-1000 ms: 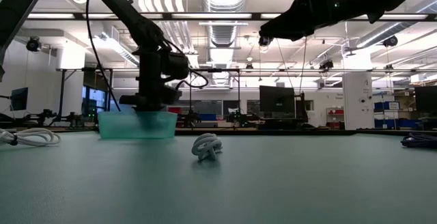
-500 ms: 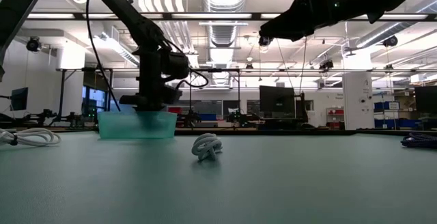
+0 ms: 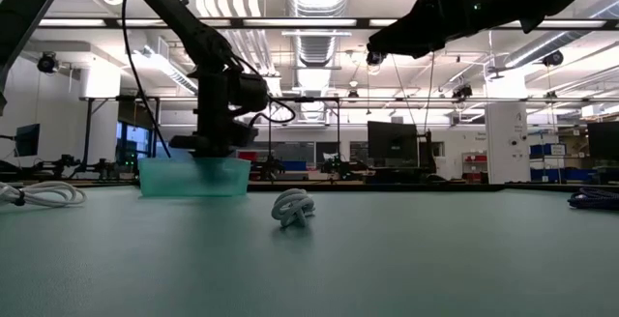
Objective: Pick and place USB-C Cables
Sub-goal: Put the blue USB cable into the blue bin
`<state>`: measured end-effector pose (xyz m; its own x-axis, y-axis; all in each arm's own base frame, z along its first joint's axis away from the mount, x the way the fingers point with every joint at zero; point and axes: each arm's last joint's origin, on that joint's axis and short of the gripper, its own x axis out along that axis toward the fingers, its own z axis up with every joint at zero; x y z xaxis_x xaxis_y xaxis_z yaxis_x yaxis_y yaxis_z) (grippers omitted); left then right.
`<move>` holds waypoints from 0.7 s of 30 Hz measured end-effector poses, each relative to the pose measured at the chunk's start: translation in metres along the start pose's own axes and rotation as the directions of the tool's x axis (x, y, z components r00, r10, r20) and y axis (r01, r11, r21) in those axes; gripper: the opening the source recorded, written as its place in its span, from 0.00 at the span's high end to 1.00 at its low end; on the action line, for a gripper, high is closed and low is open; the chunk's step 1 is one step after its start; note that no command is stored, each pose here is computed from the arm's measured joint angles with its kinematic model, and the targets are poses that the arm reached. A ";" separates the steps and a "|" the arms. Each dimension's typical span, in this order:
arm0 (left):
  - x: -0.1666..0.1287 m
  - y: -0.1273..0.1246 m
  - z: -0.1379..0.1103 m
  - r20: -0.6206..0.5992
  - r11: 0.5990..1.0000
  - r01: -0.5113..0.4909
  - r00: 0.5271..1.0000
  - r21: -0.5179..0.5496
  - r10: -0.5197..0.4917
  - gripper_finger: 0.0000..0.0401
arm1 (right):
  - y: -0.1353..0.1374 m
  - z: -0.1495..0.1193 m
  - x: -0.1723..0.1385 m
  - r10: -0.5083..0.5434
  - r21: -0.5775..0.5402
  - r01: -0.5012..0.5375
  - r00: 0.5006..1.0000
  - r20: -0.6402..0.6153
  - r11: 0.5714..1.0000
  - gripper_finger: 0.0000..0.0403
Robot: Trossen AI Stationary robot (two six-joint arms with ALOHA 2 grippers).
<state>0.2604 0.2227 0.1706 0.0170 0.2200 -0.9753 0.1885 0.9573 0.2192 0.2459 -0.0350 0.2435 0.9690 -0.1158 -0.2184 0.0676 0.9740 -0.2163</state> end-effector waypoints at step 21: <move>-0.001 0.002 0.001 0.005 1.000 -0.013 1.000 -0.004 0.013 0.96 | 0.000 0.000 0.000 0.000 0.000 0.000 1.000 0.000 1.000 0.47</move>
<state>0.2616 0.2238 0.1718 0.0246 0.2317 -0.9725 0.1839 0.9551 0.2322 0.2458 -0.0350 0.2434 0.9689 -0.1160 -0.2186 0.0679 0.9740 -0.2160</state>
